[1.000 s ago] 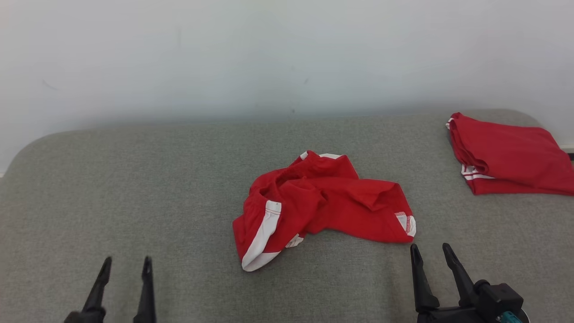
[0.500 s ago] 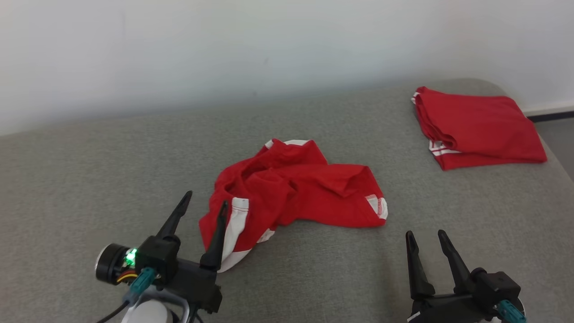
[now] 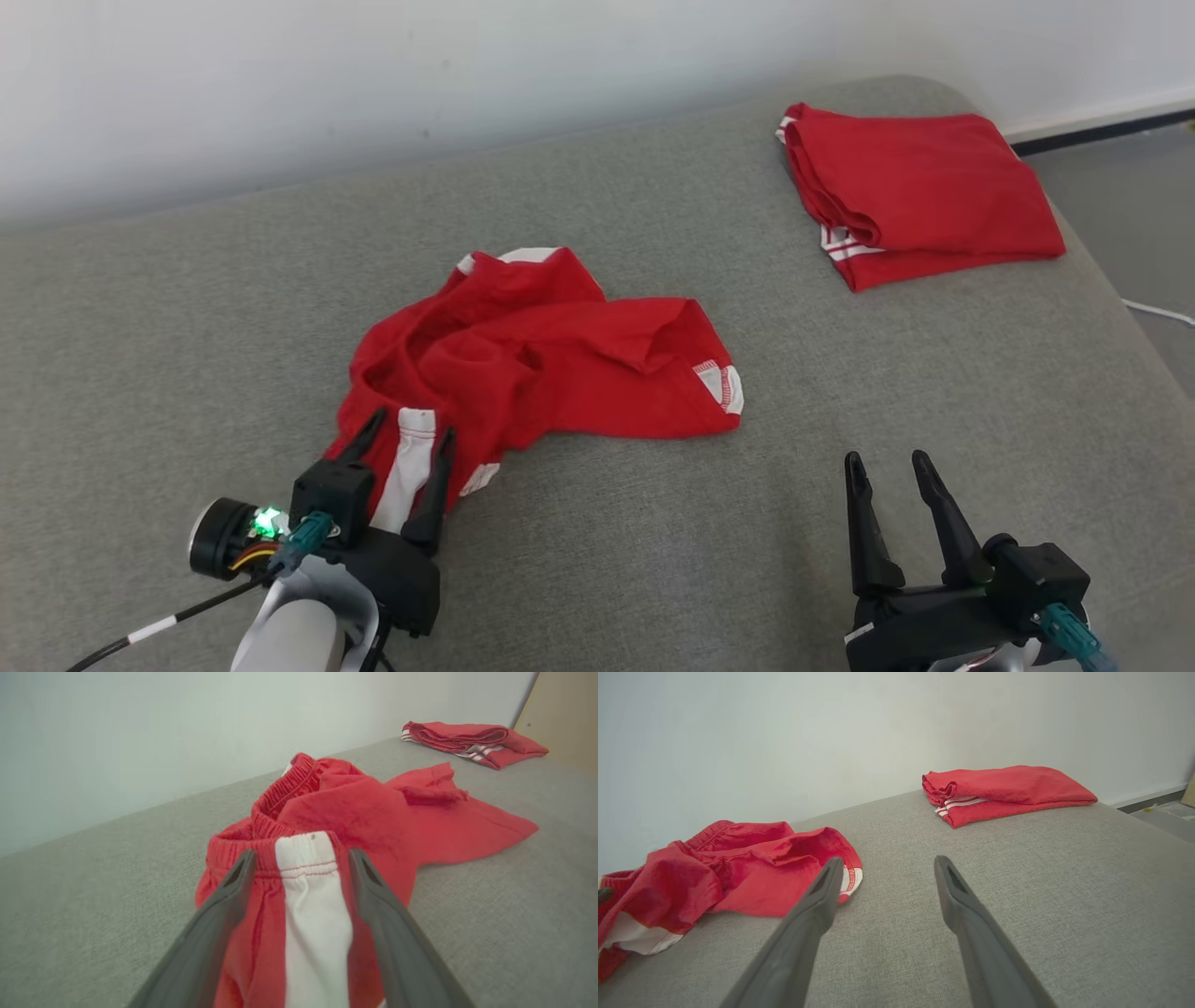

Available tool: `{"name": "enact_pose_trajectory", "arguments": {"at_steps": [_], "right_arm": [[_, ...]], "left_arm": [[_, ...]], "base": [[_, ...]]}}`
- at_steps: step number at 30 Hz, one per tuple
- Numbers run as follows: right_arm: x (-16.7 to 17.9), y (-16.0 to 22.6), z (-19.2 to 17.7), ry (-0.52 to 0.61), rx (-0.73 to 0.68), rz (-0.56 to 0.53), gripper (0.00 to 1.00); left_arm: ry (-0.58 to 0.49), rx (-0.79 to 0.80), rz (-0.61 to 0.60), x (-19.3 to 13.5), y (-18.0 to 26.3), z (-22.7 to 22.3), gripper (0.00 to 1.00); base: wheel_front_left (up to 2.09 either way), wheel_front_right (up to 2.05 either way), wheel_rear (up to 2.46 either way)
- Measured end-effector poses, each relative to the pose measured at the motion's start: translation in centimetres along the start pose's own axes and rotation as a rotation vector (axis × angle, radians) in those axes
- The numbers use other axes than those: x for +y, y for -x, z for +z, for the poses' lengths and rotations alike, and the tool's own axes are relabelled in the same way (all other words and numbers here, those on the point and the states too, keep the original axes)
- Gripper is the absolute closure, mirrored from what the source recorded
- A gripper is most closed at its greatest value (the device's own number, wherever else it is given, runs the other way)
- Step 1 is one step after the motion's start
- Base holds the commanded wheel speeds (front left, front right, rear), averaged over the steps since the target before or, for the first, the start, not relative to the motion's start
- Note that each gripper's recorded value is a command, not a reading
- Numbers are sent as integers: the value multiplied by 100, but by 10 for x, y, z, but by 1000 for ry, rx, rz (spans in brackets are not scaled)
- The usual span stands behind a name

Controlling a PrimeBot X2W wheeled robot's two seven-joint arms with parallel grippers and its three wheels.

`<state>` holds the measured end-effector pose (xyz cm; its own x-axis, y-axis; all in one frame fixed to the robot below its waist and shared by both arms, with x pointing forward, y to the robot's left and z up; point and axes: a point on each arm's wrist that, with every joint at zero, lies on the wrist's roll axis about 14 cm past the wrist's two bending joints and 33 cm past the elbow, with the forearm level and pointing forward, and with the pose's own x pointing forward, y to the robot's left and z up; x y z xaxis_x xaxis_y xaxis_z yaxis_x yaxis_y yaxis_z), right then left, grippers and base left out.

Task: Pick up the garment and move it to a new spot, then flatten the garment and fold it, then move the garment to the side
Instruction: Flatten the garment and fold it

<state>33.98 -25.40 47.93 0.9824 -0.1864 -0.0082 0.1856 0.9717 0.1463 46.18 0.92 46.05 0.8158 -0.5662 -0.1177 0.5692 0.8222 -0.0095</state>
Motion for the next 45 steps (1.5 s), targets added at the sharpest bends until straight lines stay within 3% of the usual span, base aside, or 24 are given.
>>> {"name": "enact_pose_trajectory", "arguments": {"at_steps": [1, 3, 10, 16, 21, 34, 43, 44, 45], "right_arm": [[-2, 1, -1, 2, 3, -6, 0], [-6, 2, -2, 2, 7, -21, 0], [-11, 3, -1, -5, 5, -38, 0], [0, -3, -1, -12, 1, -2, 0], [18, -12, -3, -7, 1, 54, 0], [68, -26, -3, -18, -4, 199, 0], [56, -23, -3, -10, -5, 168, 0], [55, -22, -2, -10, -6, 166, 0], [55, -22, -1, -10, -8, 165, 0]], "left_arm": [[2, 14, 2, 1, -1, -5, 0], [2, 32, 4, 2, -5, -12, 99], [36, -50, -11, -7, -14, 10, 100], [101, -239, -13, -19, -8, 69, 100], [139, -323, 75, -3, 19, 89, 100], [276, -134, 485, 69, 134, -7, 100], [332, -22, 559, 72, 158, -51, 99], [324, -21, 559, 73, 158, -51, 59], [313, -23, 559, 73, 158, -49, 49]], "base": [[0, 0, 0], [0, 0, 0], [0, 0, 0], [0, 0, 0], [0, 0, 0], [0, 0, 0], [0, 0, 0], [0, 0, 0], [0, 0, 0]]}}
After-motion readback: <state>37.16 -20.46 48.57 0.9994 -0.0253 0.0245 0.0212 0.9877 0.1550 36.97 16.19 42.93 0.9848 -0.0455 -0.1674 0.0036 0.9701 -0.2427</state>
